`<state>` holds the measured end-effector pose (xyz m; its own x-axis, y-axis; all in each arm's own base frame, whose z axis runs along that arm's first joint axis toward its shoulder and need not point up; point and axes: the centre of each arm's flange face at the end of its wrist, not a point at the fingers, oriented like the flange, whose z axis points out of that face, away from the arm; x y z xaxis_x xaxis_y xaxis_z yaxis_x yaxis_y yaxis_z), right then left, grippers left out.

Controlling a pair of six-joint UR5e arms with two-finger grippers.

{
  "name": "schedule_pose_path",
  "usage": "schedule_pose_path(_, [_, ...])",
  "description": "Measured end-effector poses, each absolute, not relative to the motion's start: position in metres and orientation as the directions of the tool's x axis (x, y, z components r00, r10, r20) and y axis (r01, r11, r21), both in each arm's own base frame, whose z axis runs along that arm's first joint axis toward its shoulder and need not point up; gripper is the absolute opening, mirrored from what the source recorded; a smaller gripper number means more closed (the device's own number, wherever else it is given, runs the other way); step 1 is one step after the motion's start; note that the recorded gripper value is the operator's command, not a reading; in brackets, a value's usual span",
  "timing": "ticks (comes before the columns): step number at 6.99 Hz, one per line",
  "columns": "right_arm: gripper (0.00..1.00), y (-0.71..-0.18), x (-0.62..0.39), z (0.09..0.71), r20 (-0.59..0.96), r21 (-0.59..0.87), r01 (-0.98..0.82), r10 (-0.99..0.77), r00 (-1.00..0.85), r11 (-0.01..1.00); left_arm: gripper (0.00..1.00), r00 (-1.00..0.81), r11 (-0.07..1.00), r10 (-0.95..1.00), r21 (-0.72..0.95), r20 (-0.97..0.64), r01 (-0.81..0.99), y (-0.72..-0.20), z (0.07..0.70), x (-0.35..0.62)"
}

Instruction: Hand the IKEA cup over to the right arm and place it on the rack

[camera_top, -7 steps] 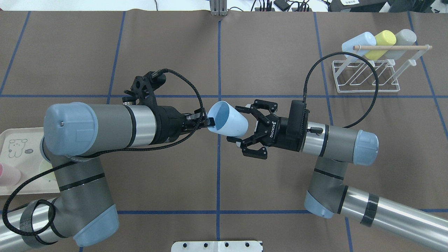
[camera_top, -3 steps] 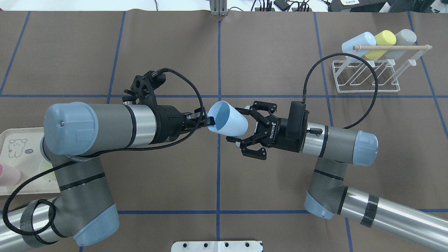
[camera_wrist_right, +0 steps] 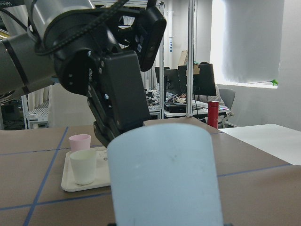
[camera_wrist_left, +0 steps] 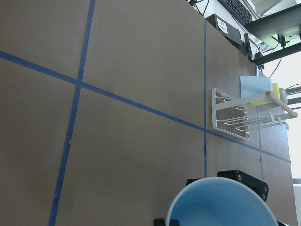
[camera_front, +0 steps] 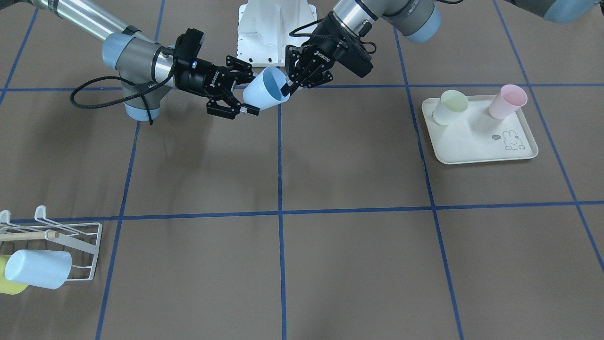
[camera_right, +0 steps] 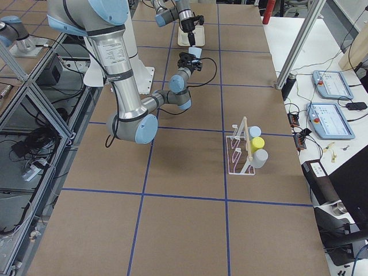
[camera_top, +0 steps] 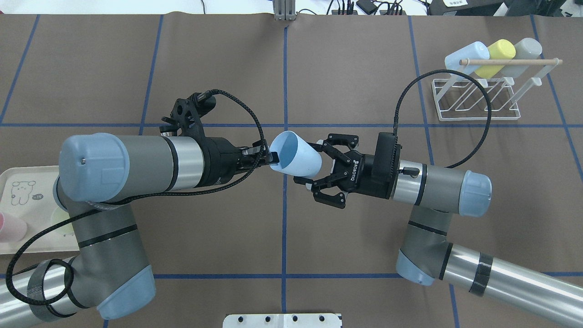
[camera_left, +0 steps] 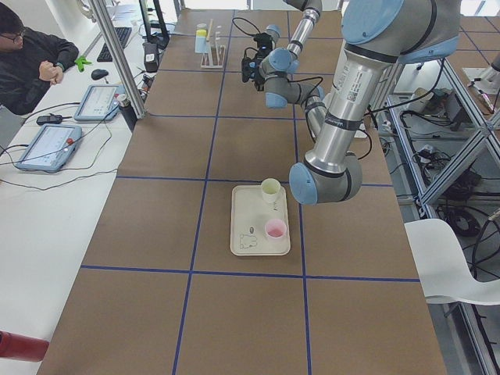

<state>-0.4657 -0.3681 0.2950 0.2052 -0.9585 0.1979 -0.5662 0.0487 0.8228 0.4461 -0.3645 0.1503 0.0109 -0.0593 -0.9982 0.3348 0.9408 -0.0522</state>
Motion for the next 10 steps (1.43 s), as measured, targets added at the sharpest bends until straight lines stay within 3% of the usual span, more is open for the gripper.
schedule_pose_path(1, [0.57,-0.368,-0.465,0.295,0.198,0.823,-0.566,-0.958,0.206,0.048,0.86,0.012,0.941,-0.060,-0.052,-0.998,0.335,-0.365,0.151,0.446])
schedule_pose_path(2, [0.38,-0.369,-0.465,0.295,0.198,0.823,-0.567,-0.958,0.206,0.048,1.00,0.012,0.941,-0.058,-0.051,-0.998,0.335,-0.365,0.151,0.446])
schedule_pose_path(3, [0.22,-0.369,-0.464,0.295,0.197,0.822,-0.567,-0.958,0.209,0.046,1.00,0.012,0.939,-0.053,-0.046,-0.999,0.342,-0.365,0.150,0.446])
schedule_pose_path(4, [0.21,-0.370,-0.462,0.297,0.197,0.824,-0.564,-0.957,0.212,0.045,1.00,0.010,0.933,-0.046,-0.040,-0.999,0.359,-0.367,0.148,0.443])
schedule_pose_path(6, [0.00,-0.374,-0.457,0.306,0.205,0.833,-0.551,-0.951,0.232,0.045,1.00,0.038,0.923,-0.002,0.013,-0.999,0.385,-0.375,0.148,0.427])
schedule_pose_path(10, [0.00,-0.428,-0.428,0.337,0.206,0.942,-0.331,-0.886,0.415,0.064,1.00,0.358,0.887,0.165,0.297,-0.919,0.355,-0.383,0.221,0.363])
